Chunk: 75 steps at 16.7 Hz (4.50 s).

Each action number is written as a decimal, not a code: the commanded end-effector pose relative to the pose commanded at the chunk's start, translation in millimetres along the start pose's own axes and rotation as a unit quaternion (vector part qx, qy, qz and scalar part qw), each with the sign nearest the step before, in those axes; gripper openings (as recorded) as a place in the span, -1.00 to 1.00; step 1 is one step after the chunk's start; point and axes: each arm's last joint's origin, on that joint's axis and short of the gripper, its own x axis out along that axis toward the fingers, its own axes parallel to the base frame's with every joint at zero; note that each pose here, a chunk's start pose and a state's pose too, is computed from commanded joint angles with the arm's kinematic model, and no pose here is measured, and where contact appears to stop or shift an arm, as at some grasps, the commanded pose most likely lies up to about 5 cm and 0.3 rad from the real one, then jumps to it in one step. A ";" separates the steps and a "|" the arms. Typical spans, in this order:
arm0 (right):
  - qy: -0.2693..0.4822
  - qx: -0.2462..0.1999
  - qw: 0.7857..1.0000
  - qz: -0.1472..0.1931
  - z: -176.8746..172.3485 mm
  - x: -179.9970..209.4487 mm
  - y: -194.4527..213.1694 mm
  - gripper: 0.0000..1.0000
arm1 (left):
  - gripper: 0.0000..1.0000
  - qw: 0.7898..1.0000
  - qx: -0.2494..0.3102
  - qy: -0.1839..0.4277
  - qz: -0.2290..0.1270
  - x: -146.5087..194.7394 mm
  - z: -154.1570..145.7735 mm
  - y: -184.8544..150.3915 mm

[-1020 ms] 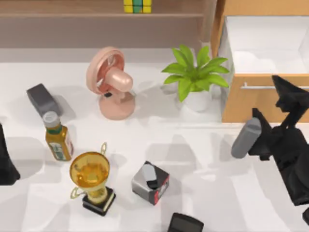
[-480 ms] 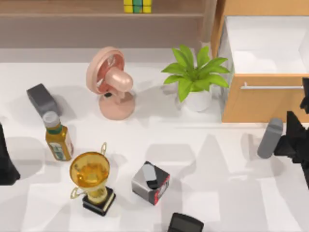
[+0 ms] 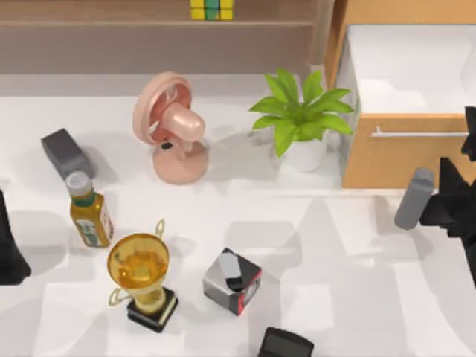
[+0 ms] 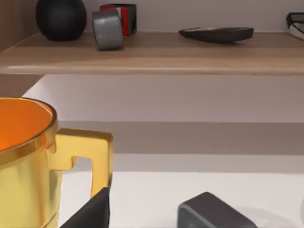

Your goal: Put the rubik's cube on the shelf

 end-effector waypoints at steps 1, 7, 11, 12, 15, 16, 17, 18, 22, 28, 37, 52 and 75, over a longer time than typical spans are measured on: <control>0.000 0.000 1.000 0.000 -0.2 2.7 -0.2 1.00 | 1.00 1.000 0.000 0.000 0.000 0.0 0.0 0.0; 0.000 0.000 1.000 0.000 -0.8 9.2 -0.8 1.00 | 1.00 1.000 0.000 0.000 0.000 0.0 0.0 0.0; 0.000 0.000 1.000 0.000 -0.8 9.2 -0.8 0.55 | 1.00 1.000 0.000 0.000 0.000 0.0 0.0 0.0; 0.000 0.000 1.000 0.000 -0.8 9.2 -0.8 0.40 | 1.00 1.000 0.000 0.000 0.000 0.0 0.0 0.0; 0.000 0.000 1.000 0.000 -0.8 9.2 -0.8 -0.06 | 1.00 1.000 0.000 0.000 0.000 0.0 0.0 0.0; 0.000 0.000 1.000 0.000 -0.8 9.2 -0.8 -0.21 | 1.00 1.000 0.000 0.000 0.000 0.0 0.0 0.0; 0.000 0.000 1.000 0.000 -0.8 9.2 -0.8 -0.36 | 1.00 1.000 0.000 0.000 0.000 0.0 0.0 0.0; 0.000 0.000 1.000 0.000 -0.8 9.2 -0.8 -0.51 | 1.00 1.000 0.000 0.000 0.000 0.0 0.0 0.0; 0.000 0.000 1.000 0.000 -0.8 9.2 -0.8 -1.00 | 1.00 1.000 0.000 0.000 0.000 0.0 0.0 0.0; 0.000 0.000 1.000 0.000 -0.8 9.2 -0.8 -1.00 | 1.00 1.000 0.000 0.000 0.000 0.0 0.0 0.0; -0.001 0.000 1.000 0.003 0.5 50.2 0.6 -1.00 | 1.00 1.000 0.000 0.000 0.000 0.0 0.0 0.0; 0.003 0.000 1.000 0.008 -1.8 107.0 2.4 -1.00 | 1.00 1.000 0.000 0.000 0.000 0.0 0.0 0.0; -0.002 0.003 1.000 0.005 1.0 195.8 0.0 -1.00 | 1.00 1.000 0.000 0.000 0.000 0.0 0.0 0.0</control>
